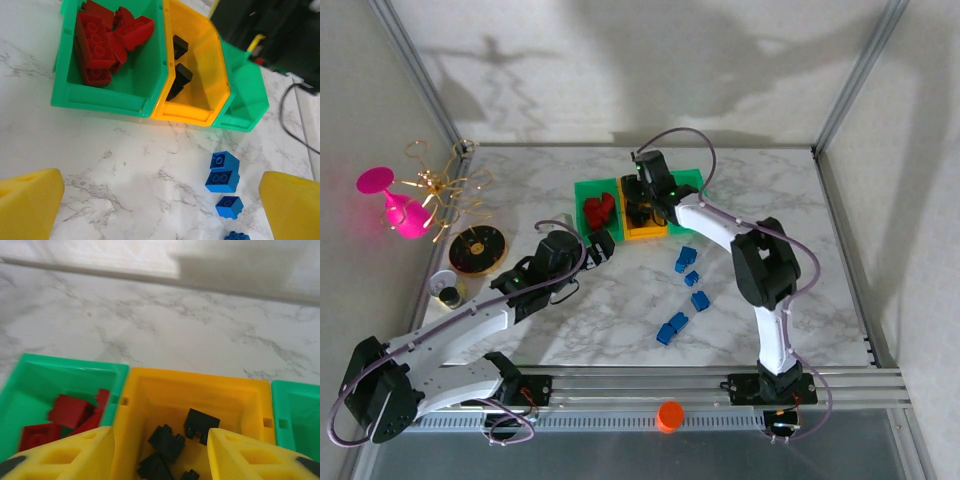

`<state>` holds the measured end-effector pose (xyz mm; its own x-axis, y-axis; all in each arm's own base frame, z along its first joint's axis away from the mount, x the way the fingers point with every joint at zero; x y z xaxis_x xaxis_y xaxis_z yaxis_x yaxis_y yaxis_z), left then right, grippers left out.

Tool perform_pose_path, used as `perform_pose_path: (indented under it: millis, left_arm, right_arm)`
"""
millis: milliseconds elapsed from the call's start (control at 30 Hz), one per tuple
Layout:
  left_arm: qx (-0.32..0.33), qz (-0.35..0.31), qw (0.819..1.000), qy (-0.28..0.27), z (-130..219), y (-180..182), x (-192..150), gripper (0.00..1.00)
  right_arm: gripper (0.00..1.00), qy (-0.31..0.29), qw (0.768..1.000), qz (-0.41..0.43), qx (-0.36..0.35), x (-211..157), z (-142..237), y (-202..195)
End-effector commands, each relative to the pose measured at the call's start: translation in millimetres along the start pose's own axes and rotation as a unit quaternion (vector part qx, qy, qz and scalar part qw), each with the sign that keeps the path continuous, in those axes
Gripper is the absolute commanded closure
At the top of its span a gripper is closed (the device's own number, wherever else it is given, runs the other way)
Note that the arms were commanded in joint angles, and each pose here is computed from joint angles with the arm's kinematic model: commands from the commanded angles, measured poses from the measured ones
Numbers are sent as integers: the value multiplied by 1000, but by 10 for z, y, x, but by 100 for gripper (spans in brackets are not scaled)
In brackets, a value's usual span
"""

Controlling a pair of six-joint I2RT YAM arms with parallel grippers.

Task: Sort the legos into containers by color
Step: Place the lego in the container, then pick up the lego from the center of the table.

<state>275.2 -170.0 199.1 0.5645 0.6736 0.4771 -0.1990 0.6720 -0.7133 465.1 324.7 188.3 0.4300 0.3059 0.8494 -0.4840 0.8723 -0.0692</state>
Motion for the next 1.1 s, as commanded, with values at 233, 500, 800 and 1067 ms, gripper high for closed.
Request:
perform_pose_path:
  millis: [233, 500, 800, 1067]
  left_arm:
    - [-39, -7, 999, 31, 160, -70, -164, 0]
    - [-44, -15, 997, 55, 186, -64, -498, 0]
    - [-59, 5, 997, 53, 191, -109, -648, 0]
    - [-58, 10, 997, 56, 160, -134, -759, 0]
  right_arm:
    - [42, 2, 999, -33, 26, -112, 853, -6]
    - [36, 84, 994, -73, 7, -963, 1280, -132]
    - [32, 138, 976, -160, -45, -1543, 1433, -257]
    - [34, 154, 961, -210, -91, -1731, 1269, -247]
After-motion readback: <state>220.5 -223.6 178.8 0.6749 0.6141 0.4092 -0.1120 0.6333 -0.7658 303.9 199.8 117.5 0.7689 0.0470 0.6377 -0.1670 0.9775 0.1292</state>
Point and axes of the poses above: each hand's point on the last joint's axis, 136 mm out from that joint toward the fingers, its own z axis back along the fingers, its own y axis along the line the jaws close on, x = y × z, the point moved 3 cm from there along z, back along the fingers, and after that the axes turned 13 degrees about z, right-handed, at the moved point
